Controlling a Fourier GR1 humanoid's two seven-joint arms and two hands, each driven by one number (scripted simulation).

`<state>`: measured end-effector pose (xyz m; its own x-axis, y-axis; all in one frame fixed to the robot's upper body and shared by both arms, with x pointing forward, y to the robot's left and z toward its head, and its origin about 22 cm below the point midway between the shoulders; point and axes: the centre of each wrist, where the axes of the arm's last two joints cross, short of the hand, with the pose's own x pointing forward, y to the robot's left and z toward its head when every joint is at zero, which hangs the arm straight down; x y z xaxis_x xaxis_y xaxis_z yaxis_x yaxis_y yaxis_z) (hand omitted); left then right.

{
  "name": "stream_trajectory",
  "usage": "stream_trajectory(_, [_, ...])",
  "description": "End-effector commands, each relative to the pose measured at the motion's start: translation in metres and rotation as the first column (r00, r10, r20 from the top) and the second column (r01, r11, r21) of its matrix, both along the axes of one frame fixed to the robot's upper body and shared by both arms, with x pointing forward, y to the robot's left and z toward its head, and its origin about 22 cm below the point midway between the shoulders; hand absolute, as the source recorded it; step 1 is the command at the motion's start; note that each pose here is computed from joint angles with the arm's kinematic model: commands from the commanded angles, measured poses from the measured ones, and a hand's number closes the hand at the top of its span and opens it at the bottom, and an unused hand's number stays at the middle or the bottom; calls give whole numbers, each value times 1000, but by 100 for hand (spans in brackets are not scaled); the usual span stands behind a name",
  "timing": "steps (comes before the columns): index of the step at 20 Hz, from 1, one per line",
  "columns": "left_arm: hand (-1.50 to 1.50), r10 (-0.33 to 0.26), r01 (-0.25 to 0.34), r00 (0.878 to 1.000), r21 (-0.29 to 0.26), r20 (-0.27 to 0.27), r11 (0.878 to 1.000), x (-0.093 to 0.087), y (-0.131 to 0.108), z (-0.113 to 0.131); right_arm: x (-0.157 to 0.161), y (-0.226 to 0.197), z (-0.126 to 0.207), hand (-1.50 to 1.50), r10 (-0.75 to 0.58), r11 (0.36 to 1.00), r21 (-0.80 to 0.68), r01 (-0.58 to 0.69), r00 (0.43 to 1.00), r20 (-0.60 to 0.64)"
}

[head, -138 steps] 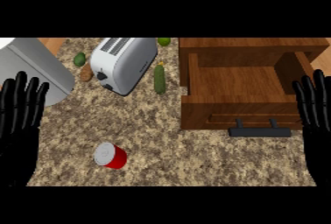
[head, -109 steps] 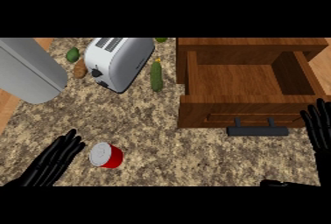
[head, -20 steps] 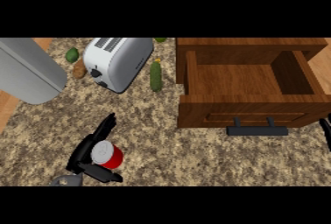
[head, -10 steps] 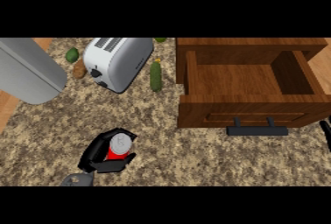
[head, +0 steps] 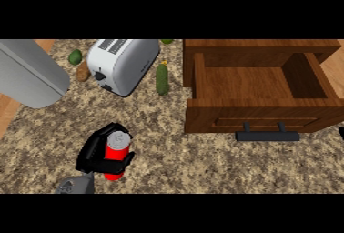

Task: Pick up the can, place it into the drawer and close the drawer

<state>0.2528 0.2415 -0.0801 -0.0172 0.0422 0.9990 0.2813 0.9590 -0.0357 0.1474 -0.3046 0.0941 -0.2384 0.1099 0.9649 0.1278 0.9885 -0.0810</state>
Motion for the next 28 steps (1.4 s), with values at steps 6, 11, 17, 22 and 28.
stream_trajectory(6, [150, 403, -402, 914, -42, 41, 915, 27, 39, 23, 13, 9, -2, -150, -15, 1000, 19, 15, 1000, -3])
stream_trajectory(11, [150, 347, -345, 934, -32, 86, 938, 53, 19, 62, -10, 1, -5, -150, -16, 1000, 18, 16, 1000, 8])
stream_trajectory(17, [150, 291, -292, 946, -14, 146, 956, 54, -26, 111, -12, 4, -4, -150, -12, 1000, 15, 12, 1000, 23])
stream_trajectory(22, [150, 251, -256, 950, 6, 188, 967, 74, -72, 156, -6, 10, 0, -150, -5, 1000, 3, 5, 1000, 30])
stream_trajectory(28, [150, 186, -193, 968, 29, 170, 981, 86, -107, 200, -20, -1, -3, -150, -20, 1000, 5, 20, 1000, 3])
